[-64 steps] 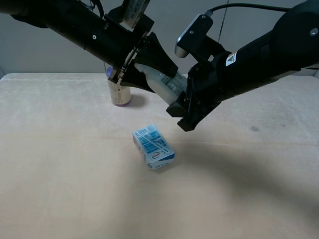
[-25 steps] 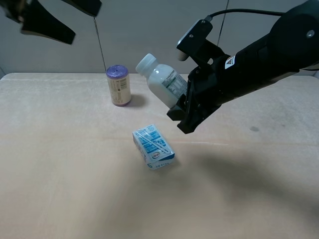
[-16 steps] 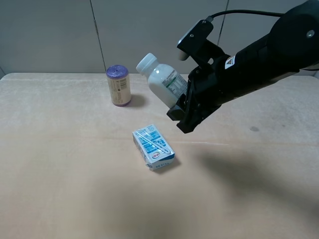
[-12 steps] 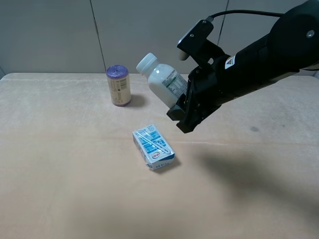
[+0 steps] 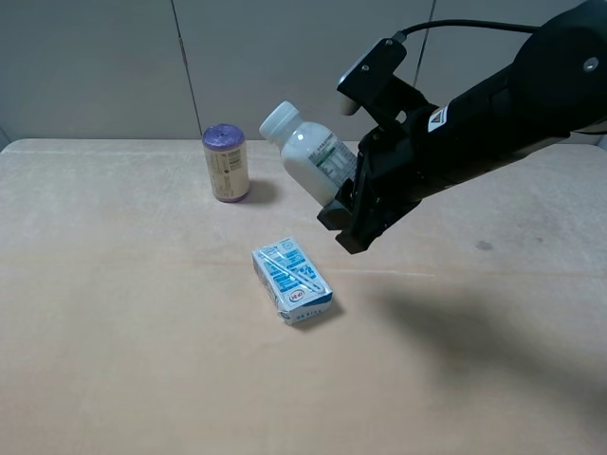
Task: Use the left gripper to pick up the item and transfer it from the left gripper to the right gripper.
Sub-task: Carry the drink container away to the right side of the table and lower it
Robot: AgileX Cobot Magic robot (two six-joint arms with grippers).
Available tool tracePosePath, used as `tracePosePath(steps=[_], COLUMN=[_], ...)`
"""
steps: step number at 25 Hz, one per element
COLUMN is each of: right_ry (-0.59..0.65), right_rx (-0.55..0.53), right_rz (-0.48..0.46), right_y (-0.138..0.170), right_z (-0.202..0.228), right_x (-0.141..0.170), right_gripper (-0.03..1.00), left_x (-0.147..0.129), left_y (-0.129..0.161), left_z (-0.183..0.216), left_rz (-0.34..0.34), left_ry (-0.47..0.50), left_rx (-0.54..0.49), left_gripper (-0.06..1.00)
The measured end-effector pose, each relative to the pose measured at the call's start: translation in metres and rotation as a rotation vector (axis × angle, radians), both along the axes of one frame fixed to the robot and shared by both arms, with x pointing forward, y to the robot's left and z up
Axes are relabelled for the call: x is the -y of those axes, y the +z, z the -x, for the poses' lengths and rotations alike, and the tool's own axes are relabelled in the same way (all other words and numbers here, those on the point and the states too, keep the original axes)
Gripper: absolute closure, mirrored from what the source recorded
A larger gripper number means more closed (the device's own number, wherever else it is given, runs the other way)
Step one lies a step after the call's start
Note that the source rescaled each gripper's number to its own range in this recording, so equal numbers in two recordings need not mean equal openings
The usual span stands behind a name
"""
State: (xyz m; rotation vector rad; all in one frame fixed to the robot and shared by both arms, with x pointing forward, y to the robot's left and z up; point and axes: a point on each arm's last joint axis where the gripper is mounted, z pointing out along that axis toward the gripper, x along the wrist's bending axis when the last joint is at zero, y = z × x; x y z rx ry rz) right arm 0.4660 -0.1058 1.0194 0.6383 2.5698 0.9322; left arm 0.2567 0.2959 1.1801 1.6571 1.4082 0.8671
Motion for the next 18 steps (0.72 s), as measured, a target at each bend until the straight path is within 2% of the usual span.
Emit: tracePosePath(steps=[6,10,13,18], right_ry=[-0.005,-0.005,-0.006,-0.007], right_rx=[-0.013,-0.023,-0.026,-0.027], right_rz=[-0.001,0.001,0.001,0.001], right_y=[0.0,-0.001,-0.001,-0.001], right_z=[0.001,0.001,0.001,0.001], right_x=[0.0,0.0,0.0,0.0], right_gripper=[0.92,0.92,0.92,0.92], left_x=[-0.004,-0.009,-0.011,-0.01], left_y=[-0.052,-0.08,-0.095,-0.117], left_z=[0.036,0.049,0.048,0.036], left_rz=[0.001,-0.012,-0.019,-0.02], left_ry=[0.007,0.049,0.07,0.074], left_rx=[0.051,0.082,0.068,-0.017], left_gripper=[0.0,0.03,0.04,0.06])
